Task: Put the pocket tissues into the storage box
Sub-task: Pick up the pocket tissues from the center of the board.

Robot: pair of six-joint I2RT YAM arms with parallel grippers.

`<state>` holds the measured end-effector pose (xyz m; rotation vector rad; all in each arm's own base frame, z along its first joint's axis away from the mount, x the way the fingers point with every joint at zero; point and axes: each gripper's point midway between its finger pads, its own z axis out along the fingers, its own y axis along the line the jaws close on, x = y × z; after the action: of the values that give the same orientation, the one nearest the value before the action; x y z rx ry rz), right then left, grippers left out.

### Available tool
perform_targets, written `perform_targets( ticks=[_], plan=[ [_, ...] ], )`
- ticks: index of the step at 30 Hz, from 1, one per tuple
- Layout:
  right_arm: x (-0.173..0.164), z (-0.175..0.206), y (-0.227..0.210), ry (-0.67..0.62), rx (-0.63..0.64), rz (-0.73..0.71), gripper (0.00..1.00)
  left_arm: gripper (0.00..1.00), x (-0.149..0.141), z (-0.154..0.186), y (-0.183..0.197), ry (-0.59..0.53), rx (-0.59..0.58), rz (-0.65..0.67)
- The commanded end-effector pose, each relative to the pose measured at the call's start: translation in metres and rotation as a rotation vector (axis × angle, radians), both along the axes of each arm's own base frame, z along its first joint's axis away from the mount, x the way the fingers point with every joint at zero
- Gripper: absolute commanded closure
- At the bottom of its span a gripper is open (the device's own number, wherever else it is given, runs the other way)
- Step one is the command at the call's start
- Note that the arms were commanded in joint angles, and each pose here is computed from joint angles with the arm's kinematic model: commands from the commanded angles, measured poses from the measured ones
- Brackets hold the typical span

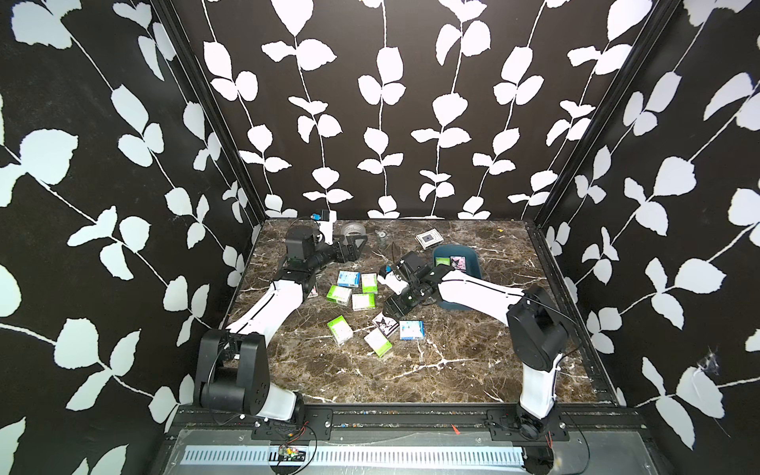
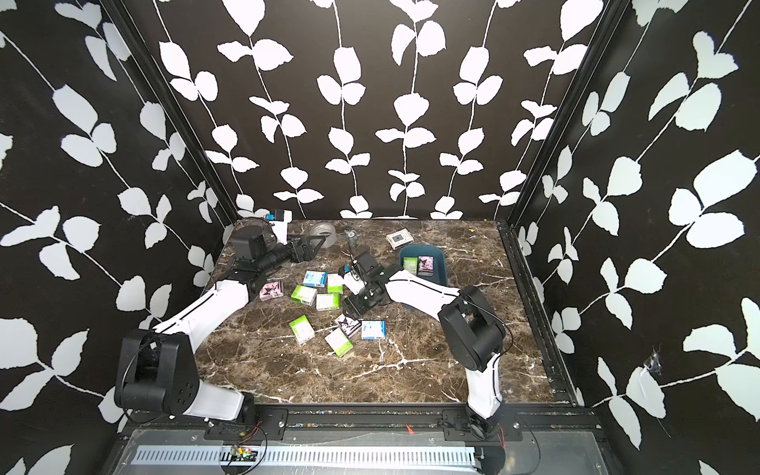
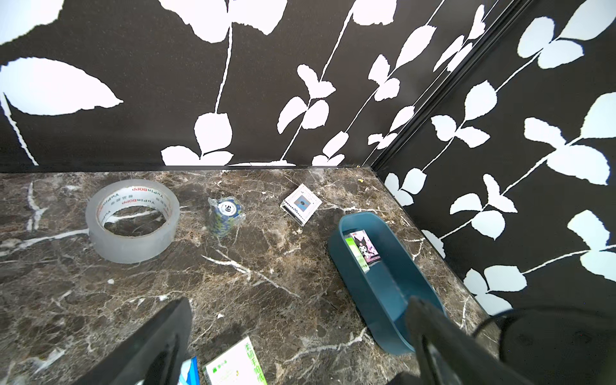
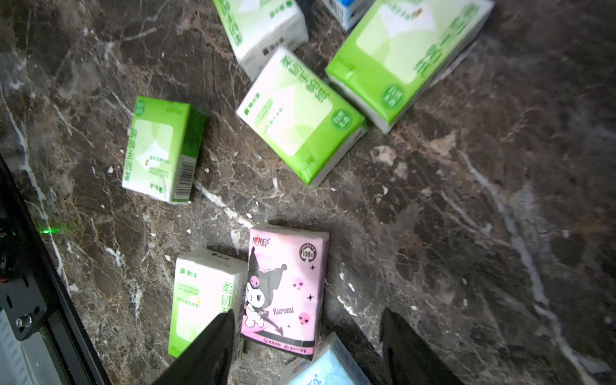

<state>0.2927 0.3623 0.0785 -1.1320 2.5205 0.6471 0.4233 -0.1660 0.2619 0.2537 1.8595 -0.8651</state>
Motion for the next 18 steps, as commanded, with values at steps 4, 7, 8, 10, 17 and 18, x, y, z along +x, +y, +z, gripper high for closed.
perform_targets(
  ticks=[4, 7, 8, 10, 17, 18],
  plan=[
    [-0.011, -0.029, 0.0, 0.058, -0.046, 0.012, 0.28, 0.01, -0.006, 0.012, 0.001, -0.042, -0.01, -0.014],
    [-0.013, -0.035, 0.003, 0.081, -0.05, 0.016, 0.28, 0.01, -0.006, 0.015, 0.0, -0.047, -0.013, -0.015],
    [-0.014, -0.036, 0.004, 0.086, -0.05, 0.02, 0.28, 0.01, -0.006, 0.015, 0.0, -0.047, -0.013, -0.016],
    [-0.016, -0.038, 0.006, 0.096, -0.052, 0.026, 0.29, 0.01, -0.007, 0.015, 0.001, -0.05, -0.01, -0.016],
    [-0.023, -0.047, 0.01, 0.132, -0.065, 0.042, 0.33, 0.01, -0.008, 0.011, 0.002, -0.046, 0.002, -0.013],
    [-0.023, -0.048, 0.01, 0.134, -0.067, 0.043, 0.35, 0.01, -0.008, 0.011, 0.001, -0.044, 0.003, -0.013]
  ],
)
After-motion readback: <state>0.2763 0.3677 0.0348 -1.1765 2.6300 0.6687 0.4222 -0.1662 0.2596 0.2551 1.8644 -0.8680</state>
